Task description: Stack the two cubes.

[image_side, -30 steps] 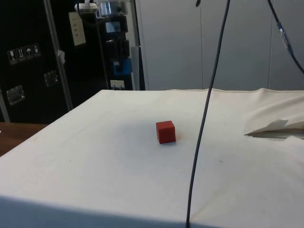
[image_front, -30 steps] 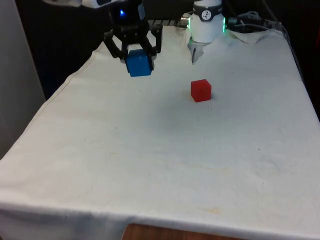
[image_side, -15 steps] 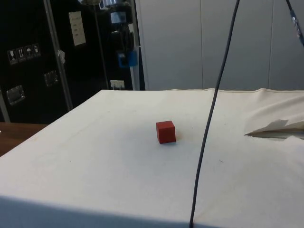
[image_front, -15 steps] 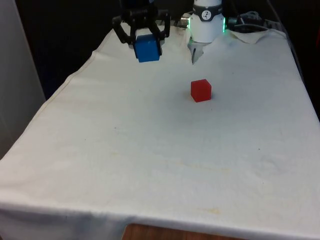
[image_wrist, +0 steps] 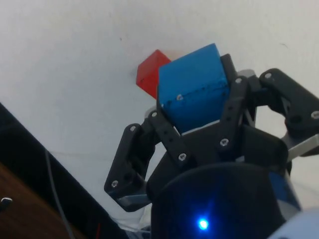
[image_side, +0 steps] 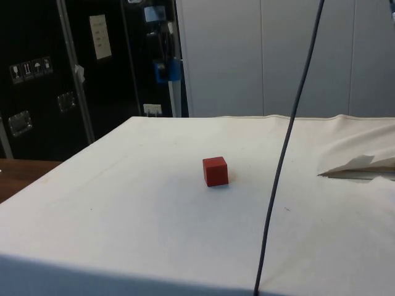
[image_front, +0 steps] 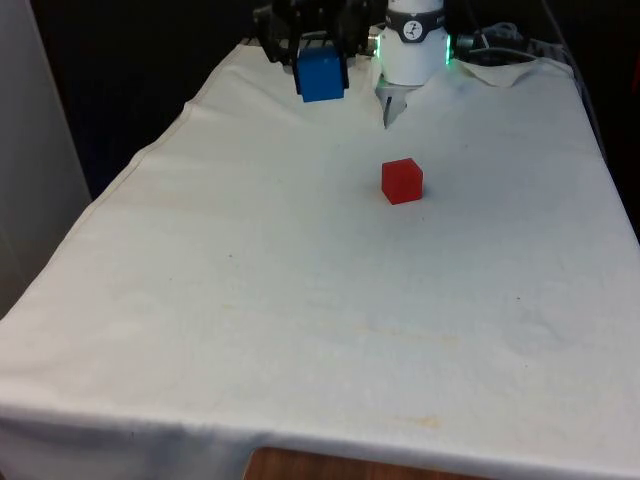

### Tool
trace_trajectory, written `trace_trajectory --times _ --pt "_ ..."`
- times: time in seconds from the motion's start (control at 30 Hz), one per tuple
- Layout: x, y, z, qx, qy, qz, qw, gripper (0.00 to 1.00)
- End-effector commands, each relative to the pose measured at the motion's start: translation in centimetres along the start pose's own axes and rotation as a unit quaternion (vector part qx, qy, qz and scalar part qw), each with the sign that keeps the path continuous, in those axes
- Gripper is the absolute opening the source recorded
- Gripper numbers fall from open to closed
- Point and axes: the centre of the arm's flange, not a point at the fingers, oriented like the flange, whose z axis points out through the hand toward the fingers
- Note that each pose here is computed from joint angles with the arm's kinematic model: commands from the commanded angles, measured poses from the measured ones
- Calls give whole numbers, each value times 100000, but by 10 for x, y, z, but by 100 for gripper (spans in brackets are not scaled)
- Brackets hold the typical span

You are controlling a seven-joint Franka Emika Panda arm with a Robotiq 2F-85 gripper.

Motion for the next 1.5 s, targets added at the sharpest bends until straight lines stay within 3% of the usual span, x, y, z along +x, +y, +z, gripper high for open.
trace_trajectory --times 0.0,0.47,0.6,0.63,0.9,0.93,0.97,1.17,1.23,1.27,1.3,1.47 --pt "-2 -6 -2 -769 669 -50 99995 2" --pt "-9 -32 4 -931 1795 -876 99976 2" --pt "-8 -40 8 -358 1218 -1056 99986 2" --pt "-8 -43 8 -1056 1572 -904 99978 2" --pt "-21 -63 11 -1756 1142 -1760 99963 2" --pt "-19 -61 12 -1032 652 -1855 99975 2" --pt "-23 -65 12 -1842 1044 -1840 99961 2" --pt "-34 -75 16 -2338 2290 -2481 99916 2" --pt "-37 -78 18 -2483 2637 -2733 99897 2" --pt "-35 -76 19 -1763 2073 -2776 99924 2" --pt "-38 -79 19 -2544 2868 -2801 99887 2" --pt "-47 -87 23 -2760 3928 -3353 99828 2"
